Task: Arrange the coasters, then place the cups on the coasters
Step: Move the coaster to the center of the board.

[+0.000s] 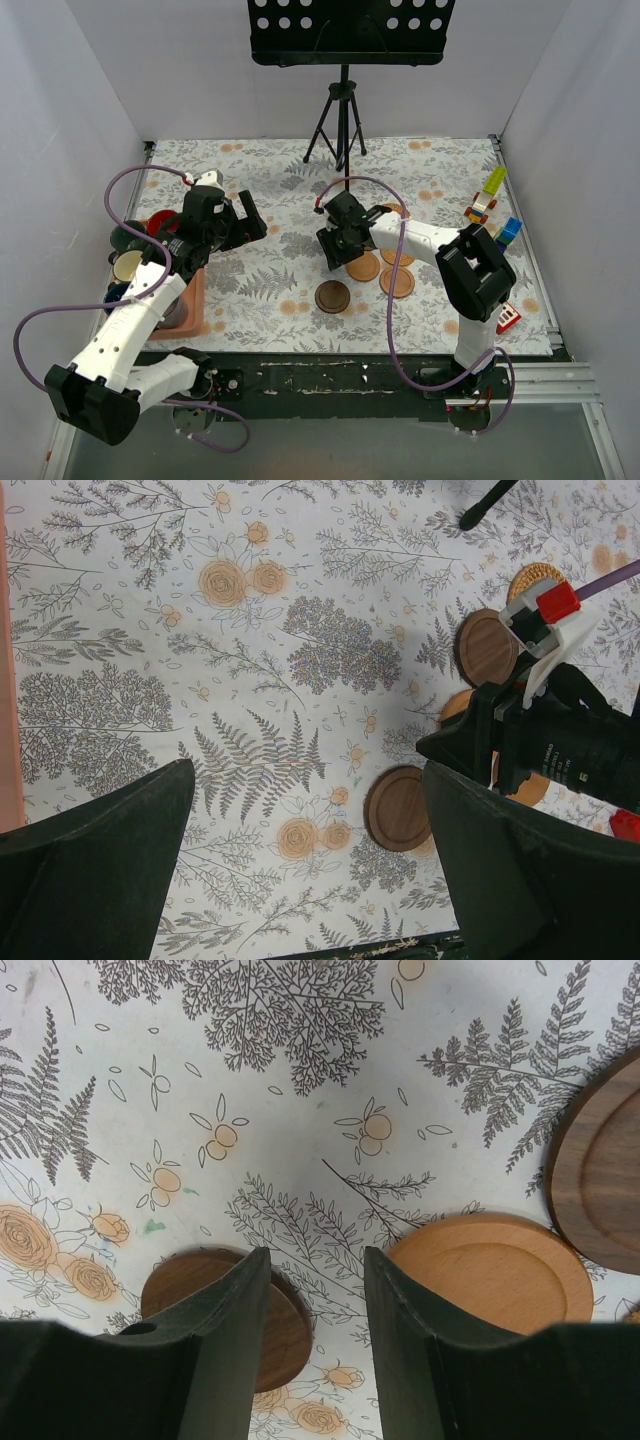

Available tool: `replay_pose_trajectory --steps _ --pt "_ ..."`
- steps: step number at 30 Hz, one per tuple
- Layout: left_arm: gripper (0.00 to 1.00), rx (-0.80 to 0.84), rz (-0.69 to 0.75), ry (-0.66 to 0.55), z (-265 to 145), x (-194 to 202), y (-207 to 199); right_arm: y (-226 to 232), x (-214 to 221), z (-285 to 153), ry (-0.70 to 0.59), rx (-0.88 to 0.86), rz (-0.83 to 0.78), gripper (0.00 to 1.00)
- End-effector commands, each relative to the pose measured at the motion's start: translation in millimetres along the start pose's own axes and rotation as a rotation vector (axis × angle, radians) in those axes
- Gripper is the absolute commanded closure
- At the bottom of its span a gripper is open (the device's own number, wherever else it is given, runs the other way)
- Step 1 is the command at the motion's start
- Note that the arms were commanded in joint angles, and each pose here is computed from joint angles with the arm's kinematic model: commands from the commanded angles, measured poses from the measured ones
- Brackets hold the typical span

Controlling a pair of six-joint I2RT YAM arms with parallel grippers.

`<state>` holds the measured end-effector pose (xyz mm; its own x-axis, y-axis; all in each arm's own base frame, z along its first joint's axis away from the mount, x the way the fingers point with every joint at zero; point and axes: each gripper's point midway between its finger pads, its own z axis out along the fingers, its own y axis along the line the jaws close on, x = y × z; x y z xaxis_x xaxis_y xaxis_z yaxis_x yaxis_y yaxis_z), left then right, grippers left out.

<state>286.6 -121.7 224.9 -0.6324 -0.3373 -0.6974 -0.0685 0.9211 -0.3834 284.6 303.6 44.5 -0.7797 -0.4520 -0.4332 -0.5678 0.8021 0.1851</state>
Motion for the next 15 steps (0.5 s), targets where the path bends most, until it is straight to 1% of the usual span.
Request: replay_pose_trajectory --steps 1,8,15 --pt "0.02 0.004 0.012 -0.019 -5.7 -5.6 -1.2 -2.6 9.5 1.3 0.034 0.019 -0.001 0.5" --pt "0.02 0.007 0.012 -0.015 -4.8 -4.5 -1.6 -1.1 22.5 6.3 0.072 0.021 -0.004 0.51" --pt "0.02 0.014 0.014 -0.013 -4.7 -3.4 -2.7 1.0 25.3 9.0 0.084 0.015 -0.005 0.51"
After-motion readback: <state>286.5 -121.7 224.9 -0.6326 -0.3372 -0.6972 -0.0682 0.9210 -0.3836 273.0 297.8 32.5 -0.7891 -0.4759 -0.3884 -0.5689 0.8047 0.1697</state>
